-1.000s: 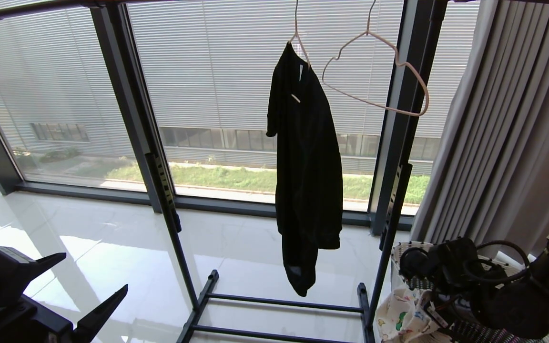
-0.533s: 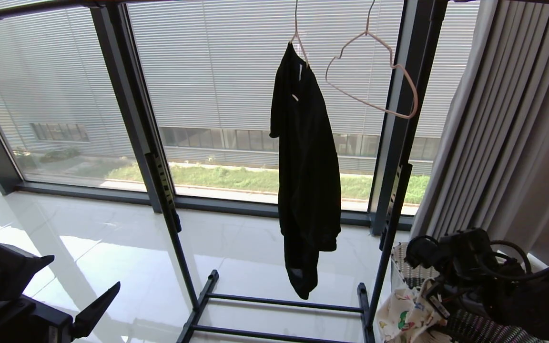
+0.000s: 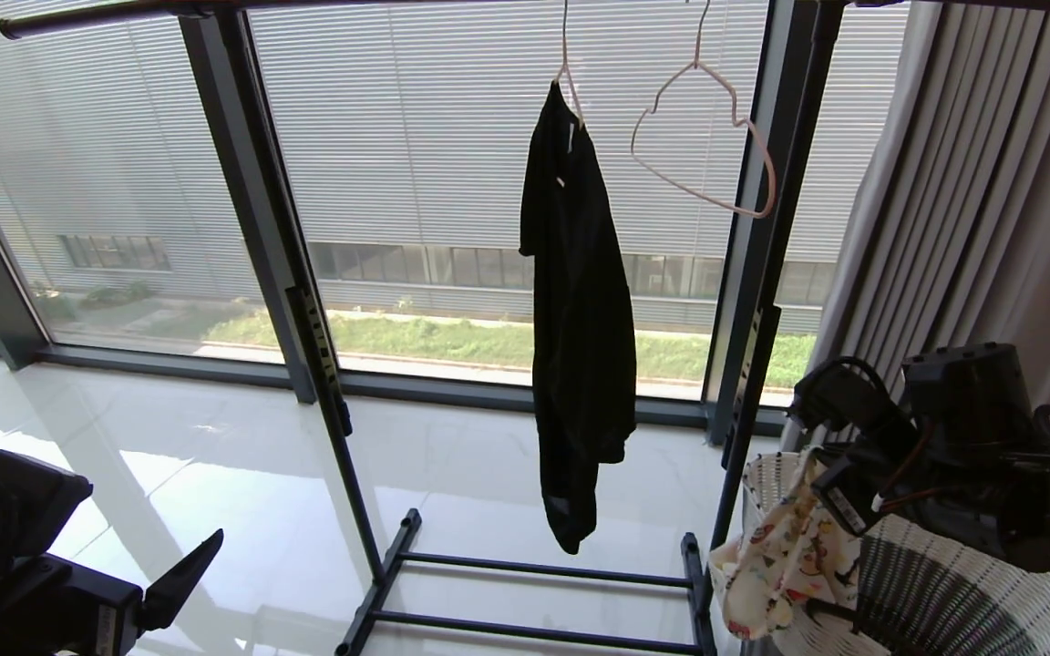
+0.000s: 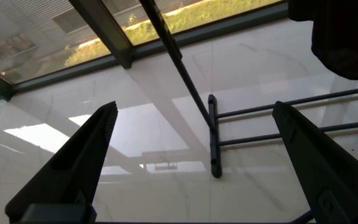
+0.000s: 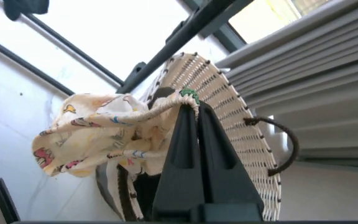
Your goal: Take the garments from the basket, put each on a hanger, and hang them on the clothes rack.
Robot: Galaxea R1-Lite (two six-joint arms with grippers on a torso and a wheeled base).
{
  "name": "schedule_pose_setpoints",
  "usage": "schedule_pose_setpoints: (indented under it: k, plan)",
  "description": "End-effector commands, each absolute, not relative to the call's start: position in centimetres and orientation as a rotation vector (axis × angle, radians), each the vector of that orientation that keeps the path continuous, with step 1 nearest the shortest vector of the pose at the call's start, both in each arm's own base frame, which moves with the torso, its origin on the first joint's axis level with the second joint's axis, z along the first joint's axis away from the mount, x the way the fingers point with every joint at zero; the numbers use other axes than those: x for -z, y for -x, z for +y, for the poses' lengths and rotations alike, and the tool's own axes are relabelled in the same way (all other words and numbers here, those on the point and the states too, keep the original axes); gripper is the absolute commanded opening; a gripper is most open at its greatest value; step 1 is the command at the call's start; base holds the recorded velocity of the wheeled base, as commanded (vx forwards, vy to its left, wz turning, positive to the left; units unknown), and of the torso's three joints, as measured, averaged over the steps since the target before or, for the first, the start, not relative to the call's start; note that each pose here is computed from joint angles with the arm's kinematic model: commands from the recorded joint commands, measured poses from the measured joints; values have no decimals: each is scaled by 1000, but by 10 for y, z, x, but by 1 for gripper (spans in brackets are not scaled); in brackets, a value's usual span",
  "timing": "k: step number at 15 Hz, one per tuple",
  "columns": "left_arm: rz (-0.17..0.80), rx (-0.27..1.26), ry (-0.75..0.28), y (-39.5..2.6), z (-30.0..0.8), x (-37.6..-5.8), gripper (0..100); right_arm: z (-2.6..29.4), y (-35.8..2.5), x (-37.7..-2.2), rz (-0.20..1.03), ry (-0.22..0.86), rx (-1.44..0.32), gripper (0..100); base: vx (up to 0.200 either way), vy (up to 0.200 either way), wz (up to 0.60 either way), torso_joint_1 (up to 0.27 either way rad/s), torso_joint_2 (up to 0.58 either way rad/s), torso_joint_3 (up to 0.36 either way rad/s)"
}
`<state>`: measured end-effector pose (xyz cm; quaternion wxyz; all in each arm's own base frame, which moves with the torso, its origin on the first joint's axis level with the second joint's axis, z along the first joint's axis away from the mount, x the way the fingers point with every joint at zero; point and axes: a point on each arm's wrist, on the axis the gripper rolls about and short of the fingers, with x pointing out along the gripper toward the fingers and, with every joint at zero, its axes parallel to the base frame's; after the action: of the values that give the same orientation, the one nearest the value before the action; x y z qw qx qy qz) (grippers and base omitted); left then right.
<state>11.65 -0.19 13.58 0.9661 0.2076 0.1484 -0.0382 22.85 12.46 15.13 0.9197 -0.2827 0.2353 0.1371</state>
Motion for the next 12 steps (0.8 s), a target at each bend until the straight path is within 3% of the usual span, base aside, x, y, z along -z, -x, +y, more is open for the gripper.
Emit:
schedule_pose_setpoints:
  k: [1,8,9,10,12]
  plan:
    - [294,75,-420,-117,-2,-137,100,137,-224,-186,378,552,-316,0,-200,0,0,-2,-2,2]
    - [267,84,-402,-115,-3,-140,100,157,-233,-210,349,552,-353,0,-200,0,0,1,2,3]
    - [260,96,-375,-115,-5,-141,100,161,-235,-214,338,549,-361,0,0,0,0,0,0,0]
    - [235,133,-317,-116,-9,-146,100,167,-239,-217,325,541,-376,0,0,0,0,0,0,0]
    - [169,271,-101,-117,-25,-163,100,177,-242,-224,302,534,-409,0,0,0,0,0,0,0]
